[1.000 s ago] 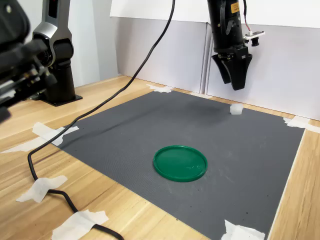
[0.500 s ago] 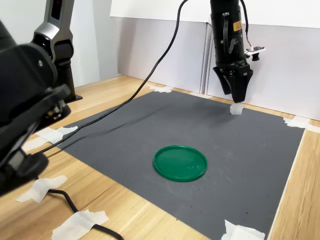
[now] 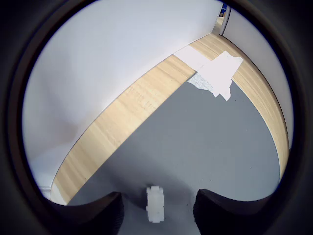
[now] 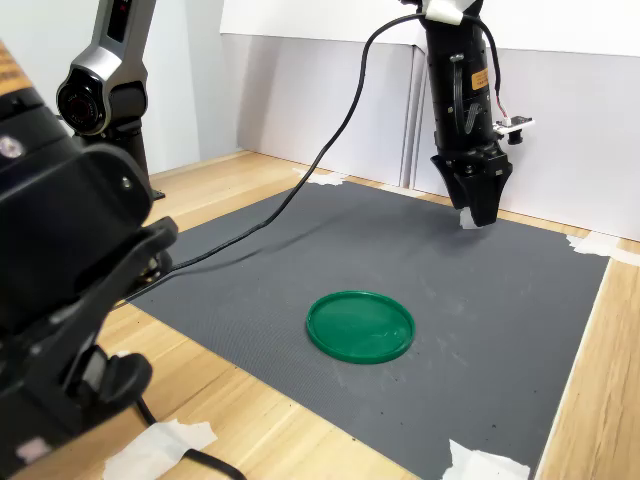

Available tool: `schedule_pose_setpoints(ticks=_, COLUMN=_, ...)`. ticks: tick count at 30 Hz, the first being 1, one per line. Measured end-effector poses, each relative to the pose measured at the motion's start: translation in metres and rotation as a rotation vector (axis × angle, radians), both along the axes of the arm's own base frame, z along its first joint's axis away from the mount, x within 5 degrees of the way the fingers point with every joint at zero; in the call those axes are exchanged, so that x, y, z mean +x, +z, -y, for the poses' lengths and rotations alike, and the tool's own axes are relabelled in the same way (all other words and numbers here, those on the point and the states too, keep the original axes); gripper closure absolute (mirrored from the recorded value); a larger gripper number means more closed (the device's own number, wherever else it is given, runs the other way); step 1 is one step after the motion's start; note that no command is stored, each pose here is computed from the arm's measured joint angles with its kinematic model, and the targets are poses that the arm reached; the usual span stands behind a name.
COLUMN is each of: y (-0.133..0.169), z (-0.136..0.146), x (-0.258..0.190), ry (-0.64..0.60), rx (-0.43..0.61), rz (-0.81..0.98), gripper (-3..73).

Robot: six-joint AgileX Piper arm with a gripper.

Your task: Grasp a white terminal and put it on the green lid.

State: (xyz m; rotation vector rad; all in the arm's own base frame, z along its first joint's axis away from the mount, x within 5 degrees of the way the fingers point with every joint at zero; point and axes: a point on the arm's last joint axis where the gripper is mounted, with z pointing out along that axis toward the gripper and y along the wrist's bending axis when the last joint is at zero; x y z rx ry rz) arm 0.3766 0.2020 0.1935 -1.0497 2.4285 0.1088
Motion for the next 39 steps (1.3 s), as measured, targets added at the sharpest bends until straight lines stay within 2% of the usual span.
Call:
schedule_pose_setpoints(ticks=9, y=-0.012, z=-0.002, x=0.002, ry=-0.004, rx=-0.001, rz=-0.022, gripper=16.5)
schedule_pose_setpoints(ticks=12, y=-0.011, z=-0.002, x=0.002, ry=-0.006, rx=0.004, rz=-0.015, gripper=20.8)
schedule_pose_setpoints(ticks=15, y=-0.011, z=-0.002, x=0.003, ry=-0.006, rx=0.006, rz=-0.012, gripper=31.6)
schedule_pose_setpoints(ticks=21, y=-0.011, z=-0.002, x=0.003, ry=-0.025, rx=0.014, rz=-0.018, gripper=60.9)
schedule_pose_setpoints(ticks=27, y=-0.011, z=-0.002, x=0.002, ry=-0.032, rx=0.012, rz=-0.032, gripper=61.4)
schedule_pose_setpoints(ticks=31, y=-0.006, z=0.002, x=-0.004, ry=-0.019, rx=-0.027, rz=-0.065, gripper=61.4)
schedule_pose_setpoints(ticks=35, y=0.016, z=0.013, x=-0.008, ry=-0.003, rx=-0.073, rz=-0.035, gripper=61.4)
schedule_pose_setpoints(ticks=39, y=0.046, z=0.040, x=-0.006, ry=-0.061, rx=-0.055, rz=0.018, gripper=61.4)
